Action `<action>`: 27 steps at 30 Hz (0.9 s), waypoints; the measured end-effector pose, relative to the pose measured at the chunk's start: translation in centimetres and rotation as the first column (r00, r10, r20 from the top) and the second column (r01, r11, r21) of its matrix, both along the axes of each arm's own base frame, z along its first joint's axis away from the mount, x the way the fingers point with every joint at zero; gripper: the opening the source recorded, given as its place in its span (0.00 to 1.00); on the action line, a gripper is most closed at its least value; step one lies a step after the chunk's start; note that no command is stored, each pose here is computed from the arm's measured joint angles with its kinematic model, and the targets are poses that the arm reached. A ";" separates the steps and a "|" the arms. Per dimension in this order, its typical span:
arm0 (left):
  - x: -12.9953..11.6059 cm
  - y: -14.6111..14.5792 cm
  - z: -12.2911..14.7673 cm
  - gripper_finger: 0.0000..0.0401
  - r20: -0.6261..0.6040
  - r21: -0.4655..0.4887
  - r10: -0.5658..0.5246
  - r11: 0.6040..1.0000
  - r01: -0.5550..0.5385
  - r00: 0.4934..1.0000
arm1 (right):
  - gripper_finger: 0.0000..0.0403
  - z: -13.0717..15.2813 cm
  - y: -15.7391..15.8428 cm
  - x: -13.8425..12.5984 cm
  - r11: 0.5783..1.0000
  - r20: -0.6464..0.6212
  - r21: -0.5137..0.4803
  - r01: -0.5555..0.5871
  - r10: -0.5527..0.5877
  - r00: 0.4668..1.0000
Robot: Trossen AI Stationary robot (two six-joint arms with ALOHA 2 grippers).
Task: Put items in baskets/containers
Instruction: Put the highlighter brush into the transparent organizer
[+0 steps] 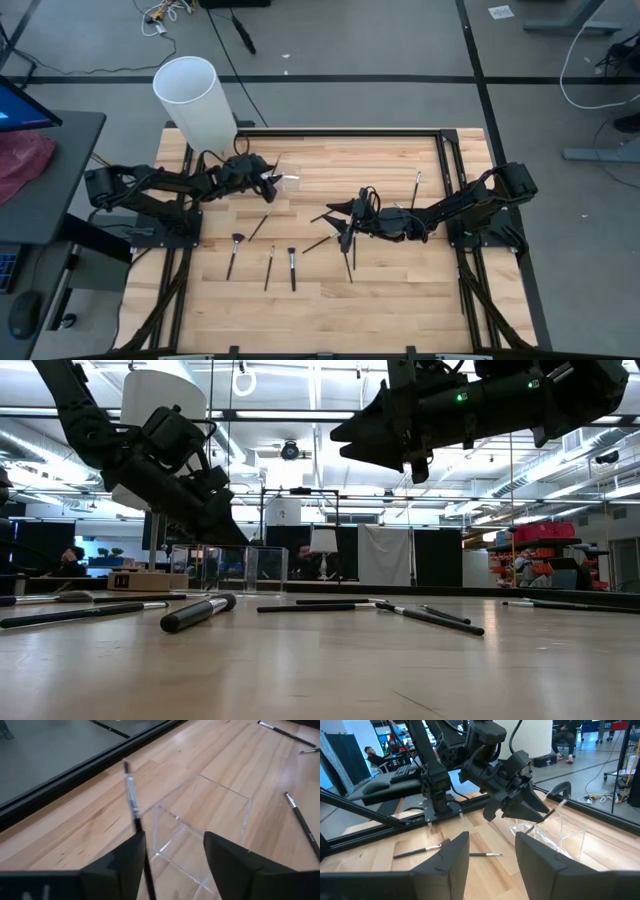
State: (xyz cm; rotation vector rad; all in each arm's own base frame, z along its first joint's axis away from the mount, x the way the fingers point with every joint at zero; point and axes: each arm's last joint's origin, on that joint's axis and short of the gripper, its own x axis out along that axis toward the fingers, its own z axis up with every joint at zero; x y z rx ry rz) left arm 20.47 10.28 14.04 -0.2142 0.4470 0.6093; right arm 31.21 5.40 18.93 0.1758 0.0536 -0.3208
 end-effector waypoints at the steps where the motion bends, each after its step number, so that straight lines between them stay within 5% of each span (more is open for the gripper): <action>1: 0.0 0.0 0.0 0.54 0.001 -0.001 -0.003 1.000 0.003 1.000 | 0.40 0.0 0.0 0.0 1.000 0.000 0.000 0.000 0.000 1.000; 14: -0.5 -1.6 4.0 0.49 0.177 0.073 -0.183 0.982 0.173 0.967 | 0.40 -0.3 -0.2 0.0 1.000 -0.036 -0.008 0.006 -0.006 0.999; 21: -0.6 -4.2 6.3 0.47 0.198 0.251 -0.402 0.902 0.350 0.894 | 0.40 -1.5 -1.4 0.0 1.000 -0.146 0.009 0.030 -0.029 0.989; 27: 0.6 -7.3 6.1 0.47 0.155 0.269 -0.479 0.862 0.429 0.864 | 0.40 -2.9 -2.9 -0.2 1.000 -0.300 0.010 -0.008 0.011 0.954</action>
